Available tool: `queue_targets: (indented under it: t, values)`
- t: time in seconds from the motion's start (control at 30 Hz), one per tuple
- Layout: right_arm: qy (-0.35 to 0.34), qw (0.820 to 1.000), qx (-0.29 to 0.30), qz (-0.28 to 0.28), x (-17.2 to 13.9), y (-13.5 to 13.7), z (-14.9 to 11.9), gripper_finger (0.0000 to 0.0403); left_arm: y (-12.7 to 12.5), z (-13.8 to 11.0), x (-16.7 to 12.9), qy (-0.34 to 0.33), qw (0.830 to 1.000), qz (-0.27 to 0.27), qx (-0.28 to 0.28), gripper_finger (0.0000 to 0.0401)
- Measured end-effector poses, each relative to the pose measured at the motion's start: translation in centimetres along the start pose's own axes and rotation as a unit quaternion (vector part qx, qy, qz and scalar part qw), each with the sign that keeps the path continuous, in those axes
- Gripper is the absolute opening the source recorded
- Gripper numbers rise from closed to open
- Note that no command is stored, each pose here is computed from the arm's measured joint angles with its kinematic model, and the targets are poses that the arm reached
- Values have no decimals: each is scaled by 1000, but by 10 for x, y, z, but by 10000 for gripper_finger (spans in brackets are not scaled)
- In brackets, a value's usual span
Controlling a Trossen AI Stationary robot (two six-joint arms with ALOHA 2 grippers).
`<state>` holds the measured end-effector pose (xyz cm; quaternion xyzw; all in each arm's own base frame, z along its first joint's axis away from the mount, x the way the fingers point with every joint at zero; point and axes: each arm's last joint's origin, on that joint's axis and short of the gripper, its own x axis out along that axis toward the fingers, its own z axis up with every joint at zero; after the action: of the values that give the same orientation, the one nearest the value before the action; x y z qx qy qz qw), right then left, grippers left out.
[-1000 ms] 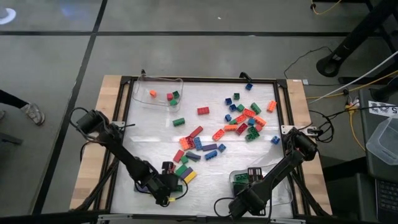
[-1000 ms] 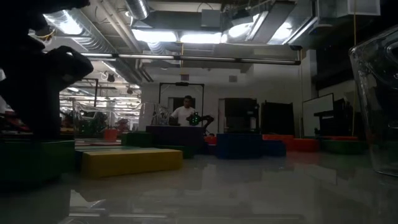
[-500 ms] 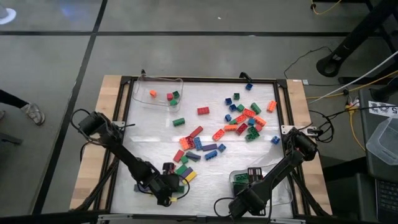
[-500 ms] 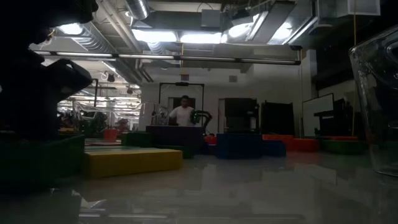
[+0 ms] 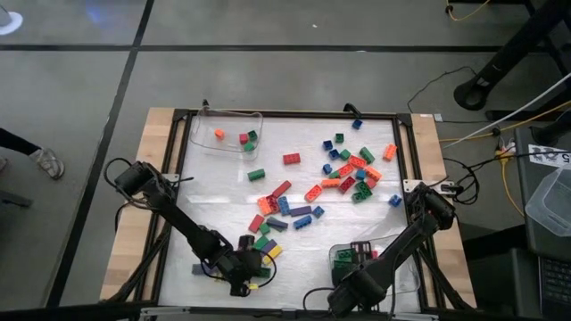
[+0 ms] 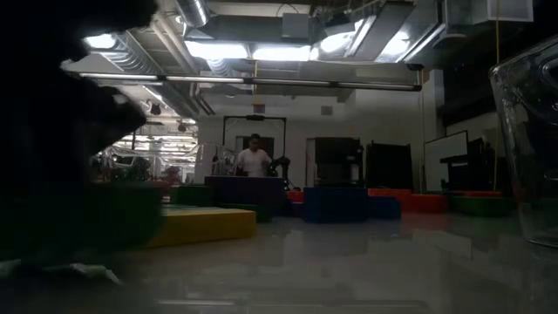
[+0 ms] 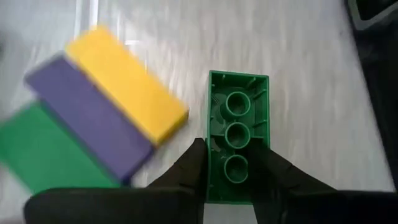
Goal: Sort blocks by size
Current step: Put the rectangular green game piece into the bottom transparent bin
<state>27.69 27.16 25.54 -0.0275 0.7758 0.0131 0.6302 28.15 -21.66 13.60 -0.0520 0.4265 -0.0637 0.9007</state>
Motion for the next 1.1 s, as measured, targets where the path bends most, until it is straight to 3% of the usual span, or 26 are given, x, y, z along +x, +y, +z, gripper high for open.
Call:
queue_targets:
  t: [0.23, 0.57, 0.77, 1.1]
  values:
    - [-100, 995, -3, -19, -32, 1, 2, 254, 8, 35, 2, -122, 991, -35, 30, 70]
    - [-181, 982, -39, -48, -57, 0, 2, 254, 36, 85, -2, -308, 949, -40, 57, 73]
    - [-222, 970, -53, -84, -66, -2, 3, 254, 45, 104, 22, -347, 934, -47, 72, 80]
    - [-239, 966, -64, -75, -77, -2, 1, 254, 35, 151, 73, -382, 913, -48, 133, 83]
